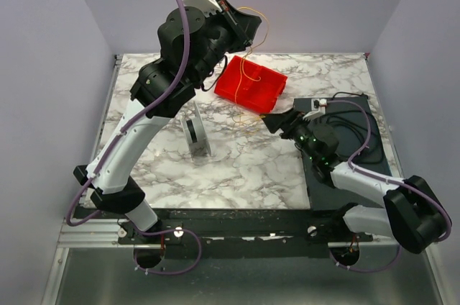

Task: Wrap the cables

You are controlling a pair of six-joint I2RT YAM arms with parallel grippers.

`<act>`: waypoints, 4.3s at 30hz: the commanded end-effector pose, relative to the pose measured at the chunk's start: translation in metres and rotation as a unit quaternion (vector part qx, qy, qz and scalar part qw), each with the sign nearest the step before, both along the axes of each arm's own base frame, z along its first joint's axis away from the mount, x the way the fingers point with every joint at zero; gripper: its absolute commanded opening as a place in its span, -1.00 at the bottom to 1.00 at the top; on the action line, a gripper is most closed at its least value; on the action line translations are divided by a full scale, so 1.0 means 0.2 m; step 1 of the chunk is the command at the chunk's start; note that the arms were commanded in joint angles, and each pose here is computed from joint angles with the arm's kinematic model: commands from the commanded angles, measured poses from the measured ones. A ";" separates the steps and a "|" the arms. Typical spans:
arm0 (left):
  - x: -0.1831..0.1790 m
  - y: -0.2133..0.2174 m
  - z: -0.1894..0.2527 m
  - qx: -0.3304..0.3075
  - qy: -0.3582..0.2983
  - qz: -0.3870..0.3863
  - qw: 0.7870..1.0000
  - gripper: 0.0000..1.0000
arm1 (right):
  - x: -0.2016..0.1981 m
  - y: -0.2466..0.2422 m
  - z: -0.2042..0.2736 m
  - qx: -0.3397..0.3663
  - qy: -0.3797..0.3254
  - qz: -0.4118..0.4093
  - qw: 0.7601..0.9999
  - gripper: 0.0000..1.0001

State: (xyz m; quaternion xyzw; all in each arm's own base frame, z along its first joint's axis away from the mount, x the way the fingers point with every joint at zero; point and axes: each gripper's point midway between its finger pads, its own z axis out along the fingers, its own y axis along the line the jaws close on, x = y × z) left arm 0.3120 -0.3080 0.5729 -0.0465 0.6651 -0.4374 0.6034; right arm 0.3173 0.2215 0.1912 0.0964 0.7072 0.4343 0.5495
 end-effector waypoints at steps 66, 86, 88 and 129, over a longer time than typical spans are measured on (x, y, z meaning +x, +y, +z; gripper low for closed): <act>-0.08 0.00 0.27 -0.075 -0.052 0.048 0.995 -1.00 | 0.35 0.17 0.63 0.180 -0.111 -0.033 0.977 0.75; -0.27 0.23 0.13 -0.084 -0.027 0.039 0.995 -1.00 | 0.56 0.11 0.59 0.199 -0.040 -0.117 0.972 -0.05; -0.28 0.25 0.10 -0.072 -0.026 0.043 0.996 -1.00 | 0.57 0.11 0.59 0.199 -0.037 -0.108 0.973 -0.05; -0.21 0.17 0.23 -0.058 -0.064 0.037 0.996 -1.00 | 0.18 0.42 0.32 -0.143 -0.027 0.036 0.989 0.31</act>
